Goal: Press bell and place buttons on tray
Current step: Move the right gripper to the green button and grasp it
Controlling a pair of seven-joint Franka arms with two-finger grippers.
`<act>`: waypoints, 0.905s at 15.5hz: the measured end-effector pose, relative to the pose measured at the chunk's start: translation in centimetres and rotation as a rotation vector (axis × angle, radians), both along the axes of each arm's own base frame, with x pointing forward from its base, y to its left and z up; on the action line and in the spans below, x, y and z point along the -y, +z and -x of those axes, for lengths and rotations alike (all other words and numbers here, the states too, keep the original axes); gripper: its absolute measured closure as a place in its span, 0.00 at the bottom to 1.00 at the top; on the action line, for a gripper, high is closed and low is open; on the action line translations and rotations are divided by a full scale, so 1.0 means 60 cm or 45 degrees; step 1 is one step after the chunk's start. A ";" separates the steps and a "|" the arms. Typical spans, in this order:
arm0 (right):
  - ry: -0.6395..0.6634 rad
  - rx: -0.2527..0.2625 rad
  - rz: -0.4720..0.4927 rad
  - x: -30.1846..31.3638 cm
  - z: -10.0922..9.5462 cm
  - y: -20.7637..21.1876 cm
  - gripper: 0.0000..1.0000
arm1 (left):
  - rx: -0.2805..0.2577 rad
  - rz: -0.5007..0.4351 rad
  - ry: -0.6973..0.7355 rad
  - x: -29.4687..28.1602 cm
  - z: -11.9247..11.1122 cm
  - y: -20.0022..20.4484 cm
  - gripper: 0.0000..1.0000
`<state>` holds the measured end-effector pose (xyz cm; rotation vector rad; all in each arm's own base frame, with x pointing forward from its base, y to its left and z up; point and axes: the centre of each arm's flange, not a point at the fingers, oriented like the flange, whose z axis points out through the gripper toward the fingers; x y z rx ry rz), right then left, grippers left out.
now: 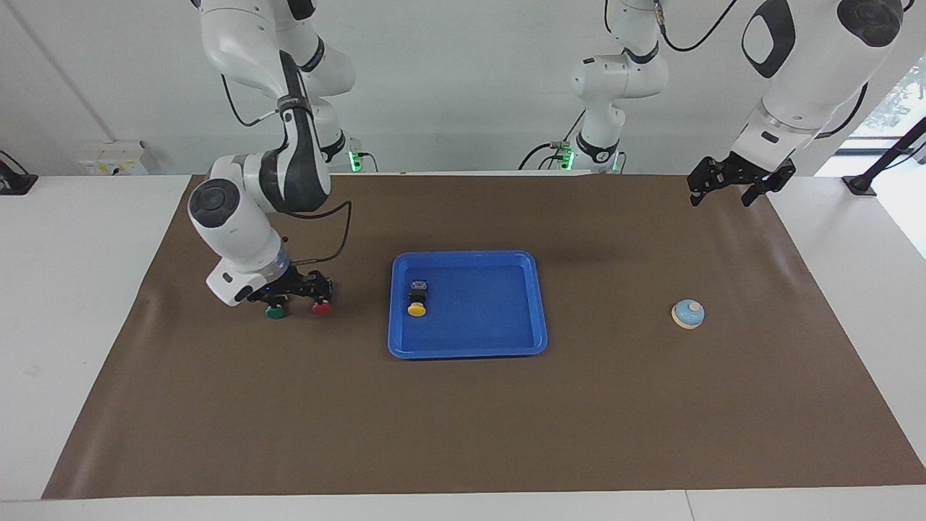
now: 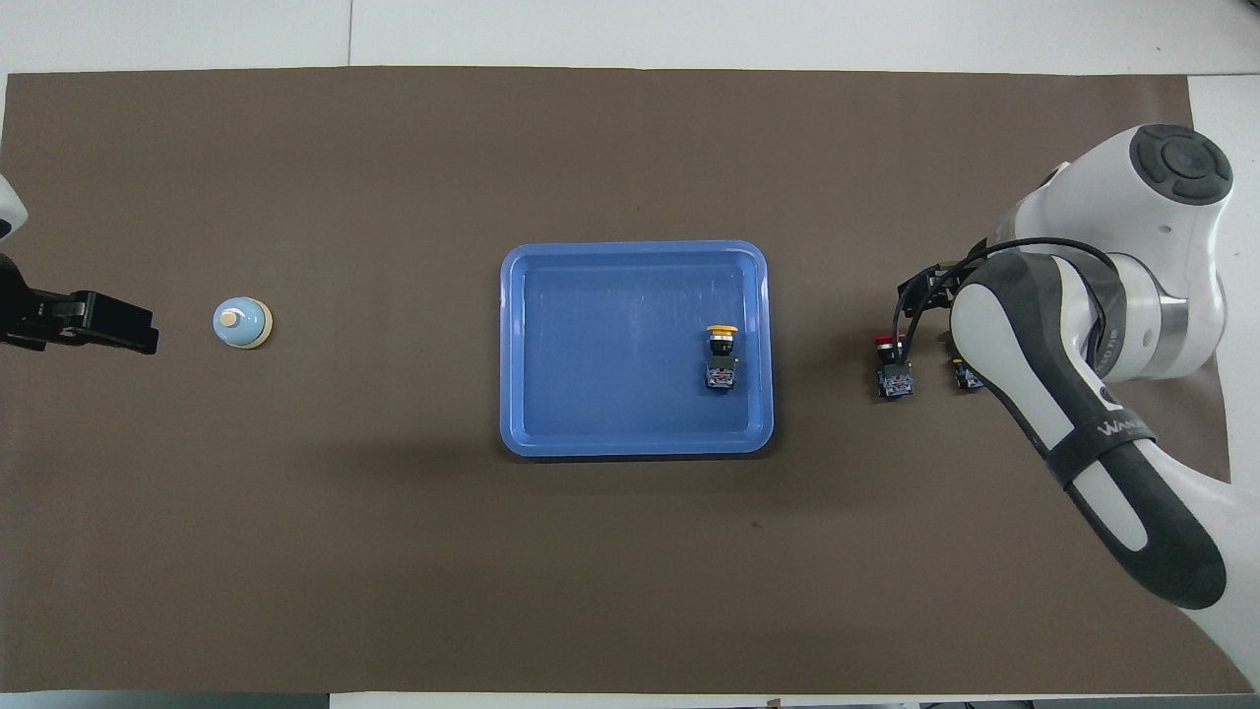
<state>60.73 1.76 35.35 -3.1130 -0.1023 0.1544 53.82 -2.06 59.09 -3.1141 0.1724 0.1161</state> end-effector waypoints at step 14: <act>-0.001 -0.037 0.052 0.071 0.084 -0.091 0.00 | 0.000 0.000 0.000 0.000 0.000 0.000 0.00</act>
